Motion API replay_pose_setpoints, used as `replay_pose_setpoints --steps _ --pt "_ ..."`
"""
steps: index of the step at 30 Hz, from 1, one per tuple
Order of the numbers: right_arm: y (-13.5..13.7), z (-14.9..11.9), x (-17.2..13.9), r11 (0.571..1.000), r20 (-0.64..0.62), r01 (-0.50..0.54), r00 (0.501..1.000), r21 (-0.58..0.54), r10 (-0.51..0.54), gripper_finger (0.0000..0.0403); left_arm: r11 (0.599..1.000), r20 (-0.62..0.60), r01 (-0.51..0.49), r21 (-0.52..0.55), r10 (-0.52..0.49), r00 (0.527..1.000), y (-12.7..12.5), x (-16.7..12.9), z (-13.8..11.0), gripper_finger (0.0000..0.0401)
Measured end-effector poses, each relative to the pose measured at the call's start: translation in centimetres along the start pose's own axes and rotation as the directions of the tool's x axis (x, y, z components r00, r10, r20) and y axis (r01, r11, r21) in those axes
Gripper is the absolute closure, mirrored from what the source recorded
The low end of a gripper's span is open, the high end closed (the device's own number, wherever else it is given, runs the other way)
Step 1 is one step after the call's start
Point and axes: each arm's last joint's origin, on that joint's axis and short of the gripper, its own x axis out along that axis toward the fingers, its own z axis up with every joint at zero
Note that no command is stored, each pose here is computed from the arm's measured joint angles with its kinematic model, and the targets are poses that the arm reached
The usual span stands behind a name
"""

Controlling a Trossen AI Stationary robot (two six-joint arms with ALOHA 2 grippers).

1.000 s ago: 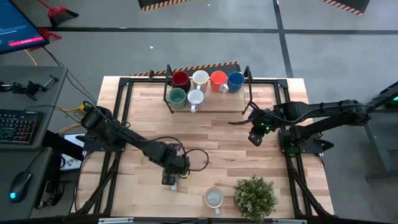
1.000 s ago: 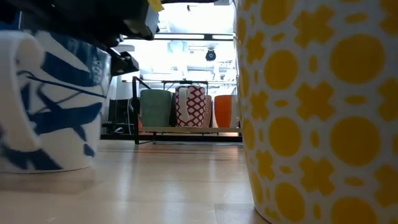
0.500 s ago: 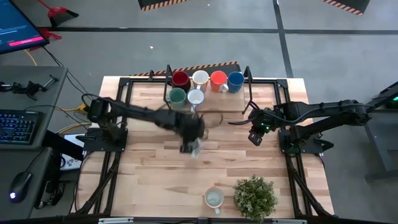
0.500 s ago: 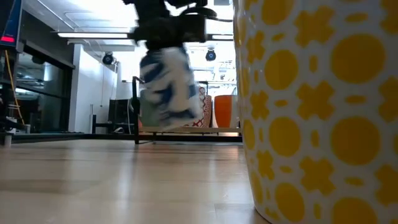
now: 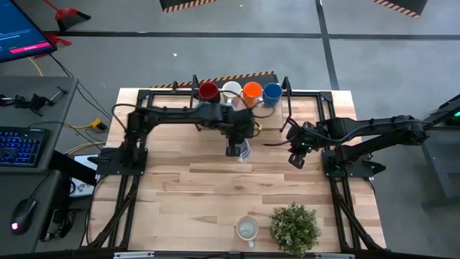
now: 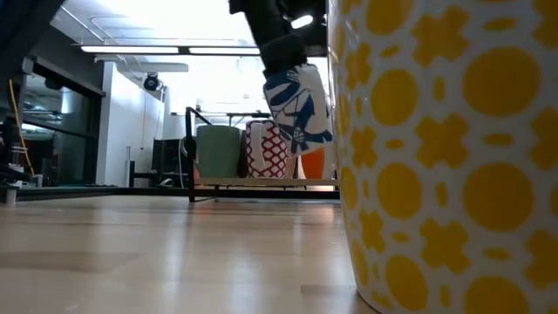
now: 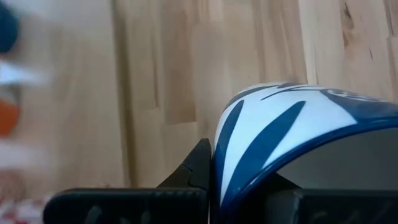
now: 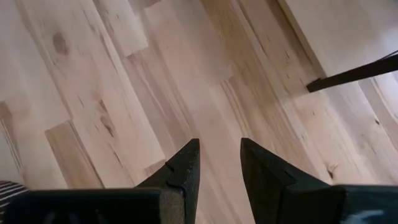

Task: Place coffee mugs
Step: Move the blue pattern mug to the center table

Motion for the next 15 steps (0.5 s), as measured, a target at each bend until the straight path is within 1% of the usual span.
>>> replay_pose_setpoints --steps 3,6,10,15 --pt "-0.1 -0.2 0.0 1.0 -0.019 0.003 1.0 -0.003 -0.003 0.0308 0.999 -0.026 0.036 0.036 -0.036 0.999 0.2 1.0 1.4 0.039" --pt "-0.3 -0.6 0.0 1.0 -0.066 0.018 0.998 -0.004 -0.018 0.0308 0.997 -0.056 0.05 0.064 -0.046 0.997 0.5 2.0 2.4 0.039" --pt "-0.7 -1.6 -0.2 0.999 -0.177 0.054 0.983 -0.001 -0.053 0.0308 0.994 -0.07 0.072 0.079 -0.067 0.995 0.8 3.3 3.4 0.039" --pt "-1.4 -3.0 -0.6 0.994 -0.329 0.103 0.938 -0.028 -0.107 0.0308 0.992 -0.104 0.086 0.087 -0.077 0.992 0.8 4.8 3.9 0.0391"
